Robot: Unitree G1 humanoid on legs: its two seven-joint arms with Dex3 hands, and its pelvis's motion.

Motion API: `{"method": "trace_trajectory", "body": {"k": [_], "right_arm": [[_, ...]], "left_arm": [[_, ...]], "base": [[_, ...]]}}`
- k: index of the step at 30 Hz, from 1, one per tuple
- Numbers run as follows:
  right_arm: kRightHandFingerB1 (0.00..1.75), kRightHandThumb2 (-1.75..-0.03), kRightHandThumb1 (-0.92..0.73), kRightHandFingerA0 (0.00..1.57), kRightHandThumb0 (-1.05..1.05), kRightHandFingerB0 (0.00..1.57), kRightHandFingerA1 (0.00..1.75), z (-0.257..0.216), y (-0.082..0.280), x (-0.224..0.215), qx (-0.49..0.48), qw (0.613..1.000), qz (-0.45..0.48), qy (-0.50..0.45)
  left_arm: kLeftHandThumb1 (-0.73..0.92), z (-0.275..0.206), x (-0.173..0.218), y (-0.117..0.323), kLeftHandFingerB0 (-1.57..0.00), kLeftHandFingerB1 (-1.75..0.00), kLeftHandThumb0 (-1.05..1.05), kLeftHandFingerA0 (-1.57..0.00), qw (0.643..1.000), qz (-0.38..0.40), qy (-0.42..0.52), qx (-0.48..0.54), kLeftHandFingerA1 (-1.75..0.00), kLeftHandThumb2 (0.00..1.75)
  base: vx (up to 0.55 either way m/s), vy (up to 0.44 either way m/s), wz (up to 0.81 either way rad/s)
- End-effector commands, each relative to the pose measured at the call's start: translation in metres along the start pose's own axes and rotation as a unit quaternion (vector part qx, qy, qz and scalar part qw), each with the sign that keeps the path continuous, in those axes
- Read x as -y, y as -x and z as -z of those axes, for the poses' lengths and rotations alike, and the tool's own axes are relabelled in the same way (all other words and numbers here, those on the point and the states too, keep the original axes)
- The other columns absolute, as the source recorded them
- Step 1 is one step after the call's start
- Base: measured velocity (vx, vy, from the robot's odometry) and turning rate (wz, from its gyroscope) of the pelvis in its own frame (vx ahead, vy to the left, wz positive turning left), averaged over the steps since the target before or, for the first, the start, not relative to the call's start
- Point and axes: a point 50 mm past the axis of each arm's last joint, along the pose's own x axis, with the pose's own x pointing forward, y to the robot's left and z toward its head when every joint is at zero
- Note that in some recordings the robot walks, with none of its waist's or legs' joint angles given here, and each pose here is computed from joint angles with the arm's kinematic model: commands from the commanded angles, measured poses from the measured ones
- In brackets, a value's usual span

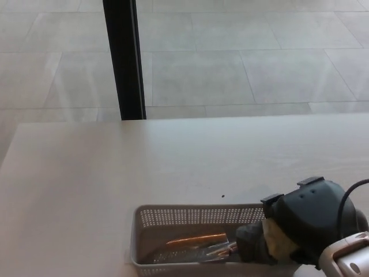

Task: A garden tool is kept on the righthand side and a container is kept on the lefthand side on a desk infront of the robot. the robot uses its right hand to pick up the garden tool and makes a scooping motion inside the container

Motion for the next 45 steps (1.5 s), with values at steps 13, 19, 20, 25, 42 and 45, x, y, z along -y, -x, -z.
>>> {"method": "trace_trajectory", "body": {"k": [13, 19, 20, 25, 42, 45], "right_arm": [[1.58, -1.16, -0.52, 0.95, -0.33, 0.78, 1.75, 0.045, 0.019, 0.015, -0.06, 0.944, 0.161, -0.282], [1.59, -1.19, -0.5, 0.96, -0.29, 0.74, 1.75, 0.069, 0.029, 0.05, -0.043, 0.912, 0.279, -0.298], [1.58, -1.18, -0.5, 0.94, -0.25, 0.74, 1.75, 0.072, 0.029, 0.055, -0.04, 0.907, 0.29, -0.302], [1.21, -1.13, -0.51, 1.19, -0.32, 0.9, 1.38, 0.095, 0.031, 0.073, -0.032, 0.887, 0.359, -0.29], [1.44, -0.93, -0.52, 0.96, -0.22, 0.82, 1.75, 0.173, 0.026, 0.065, -0.147, 0.866, 0.396, -0.268], [1.51, -0.87, -0.59, 0.88, -0.25, 0.73, 1.75, 0.19, 0.021, 0.056, -0.219, 0.891, 0.301, -0.259]], "left_arm": [[0.67, 0.003, -0.006, 0.001, -0.55, -0.52, -0.53, -0.61, 1.0, -0.001, 0.006, -0.006, -0.66, 0.6], [0.68, 0.001, -0.008, 0.001, -0.54, -0.51, -0.51, -0.59, 1.0, -0.004, -0.001, -0.006, -0.64, 0.6], [0.67, 0.001, -0.009, 0.001, -0.54, -0.51, -0.51, -0.59, 1.0, -0.006, 0.006, -0.007, -0.65, 0.6], [0.66, 0.003, -0.011, 0.002, -0.55, -0.52, -0.51, -0.6, 1.0, -0.011, 0.008, -0.014, -0.67, 0.6], [0.69, 0.015, -0.01, 0.004, -0.56, -0.53, -0.48, -0.63, 1.0, -0.018, -0.004, -0.02, -0.68, 0.6], [0.71, 0.015, -0.01, 0.004, -0.53, -0.52, -0.47, -0.6, 1.0, -0.013, -0.013, -0.019, -0.65, 0.61]], "base": [[0.0, 0.0, 0.0], [0.0, 0.0, 0.0], [0.0, 0.0, 0.0], [0.0, 0.0, 0.0], [0.0, 0.0, 0.0], [0.0, 0.0, 0.0]]}}
